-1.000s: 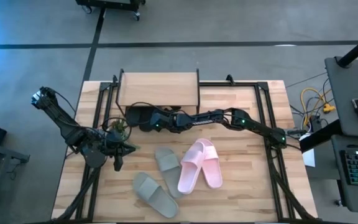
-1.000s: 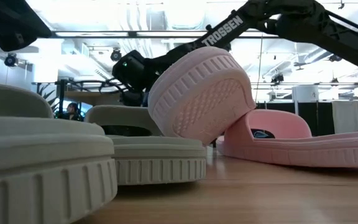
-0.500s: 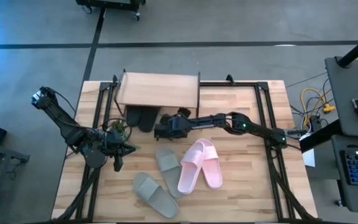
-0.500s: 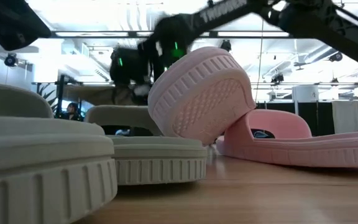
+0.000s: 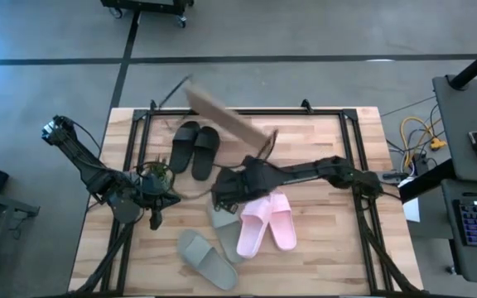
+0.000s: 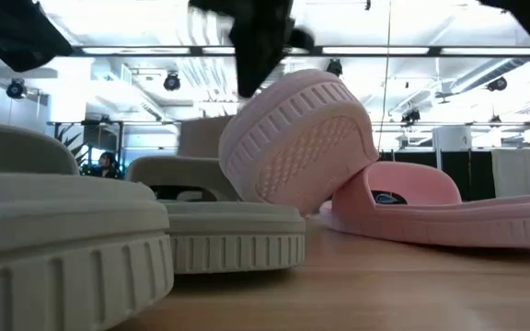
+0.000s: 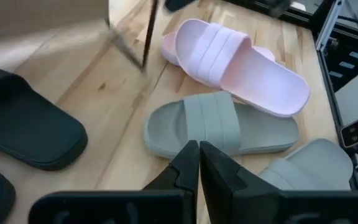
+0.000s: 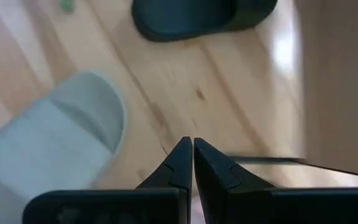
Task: Pick and place slides into the shelf
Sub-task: Adjust the shelf
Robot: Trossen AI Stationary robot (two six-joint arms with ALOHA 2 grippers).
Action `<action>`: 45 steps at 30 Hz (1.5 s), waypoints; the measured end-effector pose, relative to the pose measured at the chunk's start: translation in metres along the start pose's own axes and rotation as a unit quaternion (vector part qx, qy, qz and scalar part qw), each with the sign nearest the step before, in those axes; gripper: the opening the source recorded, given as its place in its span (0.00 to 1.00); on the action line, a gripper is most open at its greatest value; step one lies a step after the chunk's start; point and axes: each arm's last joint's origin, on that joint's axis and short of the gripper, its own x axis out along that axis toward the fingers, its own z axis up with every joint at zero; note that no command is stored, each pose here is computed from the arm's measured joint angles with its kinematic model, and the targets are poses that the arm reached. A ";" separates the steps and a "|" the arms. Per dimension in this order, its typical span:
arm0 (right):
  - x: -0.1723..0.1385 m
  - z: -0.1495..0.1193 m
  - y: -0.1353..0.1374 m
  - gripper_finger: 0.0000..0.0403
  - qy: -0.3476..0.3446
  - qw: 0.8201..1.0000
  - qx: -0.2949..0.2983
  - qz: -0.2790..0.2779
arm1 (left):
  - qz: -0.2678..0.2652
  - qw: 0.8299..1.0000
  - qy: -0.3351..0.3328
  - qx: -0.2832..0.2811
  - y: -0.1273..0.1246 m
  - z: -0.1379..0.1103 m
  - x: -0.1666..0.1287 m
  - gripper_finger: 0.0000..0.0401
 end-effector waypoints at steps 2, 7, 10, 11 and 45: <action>0.021 -0.003 0.009 0.02 0.027 1.000 0.001 0.009 | -0.005 1.000 0.004 -0.001 0.000 0.000 0.000 0.00; 0.069 -0.024 0.046 0.02 0.073 0.997 -0.012 0.022 | -0.033 0.998 0.041 -0.016 -0.002 -0.003 0.000 0.00; 0.063 -0.022 0.054 0.02 0.049 0.998 0.009 0.037 | -0.035 0.998 0.052 -0.023 -0.003 -0.005 0.002 0.00; 0.058 -0.021 0.054 0.02 0.040 0.998 0.013 0.035 | -0.033 0.998 0.053 -0.021 -0.004 -0.006 0.003 0.00; 0.041 0.077 -0.284 0.65 0.007 0.998 0.032 -0.046 | 0.002 0.992 -0.100 -0.081 0.011 0.018 -0.019 0.00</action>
